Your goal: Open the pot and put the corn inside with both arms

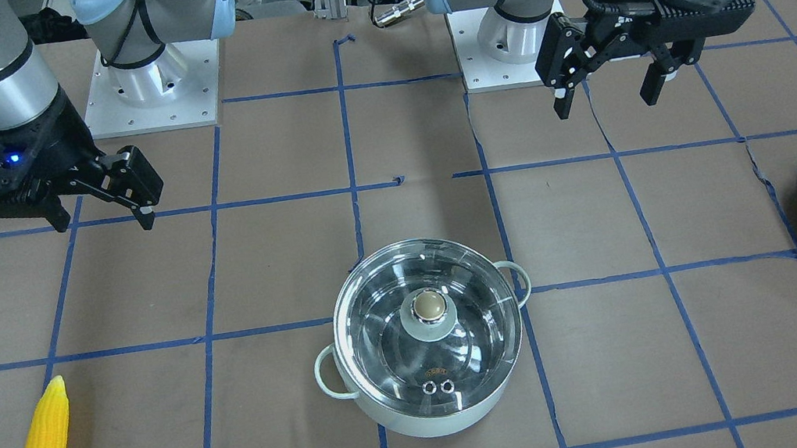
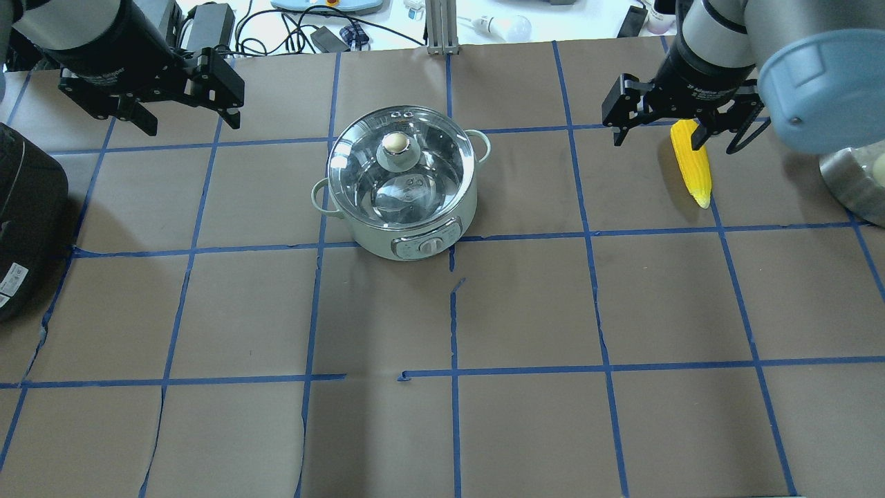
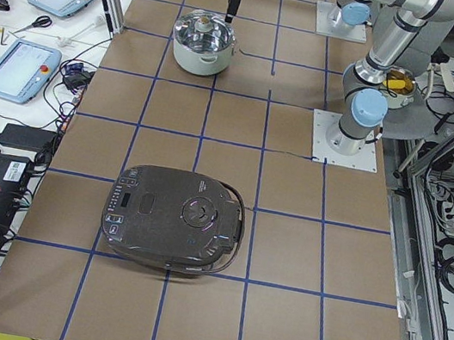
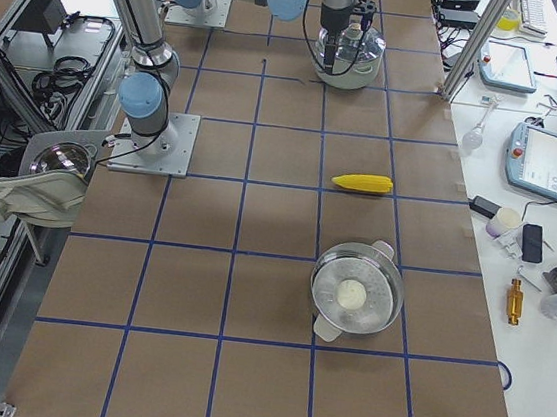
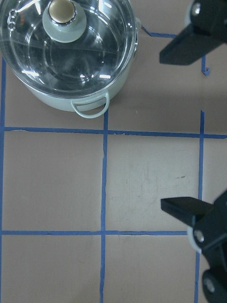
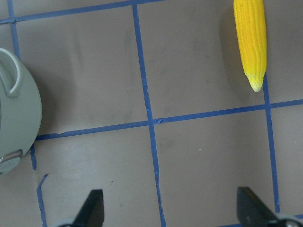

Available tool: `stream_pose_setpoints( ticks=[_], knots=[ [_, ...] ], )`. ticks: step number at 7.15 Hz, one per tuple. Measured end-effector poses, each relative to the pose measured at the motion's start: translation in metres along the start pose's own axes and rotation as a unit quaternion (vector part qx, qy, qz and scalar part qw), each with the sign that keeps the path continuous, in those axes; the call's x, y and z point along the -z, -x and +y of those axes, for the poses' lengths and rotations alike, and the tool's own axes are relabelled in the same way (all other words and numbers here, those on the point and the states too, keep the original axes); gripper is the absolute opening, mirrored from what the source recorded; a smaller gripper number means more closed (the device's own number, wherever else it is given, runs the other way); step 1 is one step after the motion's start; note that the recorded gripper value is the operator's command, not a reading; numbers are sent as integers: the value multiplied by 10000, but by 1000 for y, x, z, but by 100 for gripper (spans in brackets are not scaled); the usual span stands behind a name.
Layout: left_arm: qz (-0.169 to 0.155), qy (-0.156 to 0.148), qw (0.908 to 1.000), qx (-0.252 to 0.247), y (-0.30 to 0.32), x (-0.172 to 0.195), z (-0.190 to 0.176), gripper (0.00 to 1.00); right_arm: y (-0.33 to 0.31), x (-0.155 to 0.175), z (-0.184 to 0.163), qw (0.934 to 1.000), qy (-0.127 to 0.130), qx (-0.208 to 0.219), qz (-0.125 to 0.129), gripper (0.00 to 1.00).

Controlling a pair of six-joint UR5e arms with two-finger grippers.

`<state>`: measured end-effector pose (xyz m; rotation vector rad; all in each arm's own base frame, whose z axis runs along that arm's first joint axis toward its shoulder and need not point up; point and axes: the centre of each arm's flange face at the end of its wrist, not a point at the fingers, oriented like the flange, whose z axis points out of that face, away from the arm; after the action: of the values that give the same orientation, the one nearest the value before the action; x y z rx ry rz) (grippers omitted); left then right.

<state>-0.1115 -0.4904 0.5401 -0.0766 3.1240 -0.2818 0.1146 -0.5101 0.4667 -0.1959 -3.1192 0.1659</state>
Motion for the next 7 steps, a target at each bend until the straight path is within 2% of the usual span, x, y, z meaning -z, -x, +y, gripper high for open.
stream_pose_setpoints(
  ticks=[5, 7],
  knots=[
    [9, 47, 10000, 29, -2, -5, 1, 100, -2, 2, 0, 10000, 36, 22, 60, 100],
    [15, 61, 10000, 30, -2, -6, 1, 100, -1, 1, 3, 9999, 154, 32, 70, 100]
  ],
)
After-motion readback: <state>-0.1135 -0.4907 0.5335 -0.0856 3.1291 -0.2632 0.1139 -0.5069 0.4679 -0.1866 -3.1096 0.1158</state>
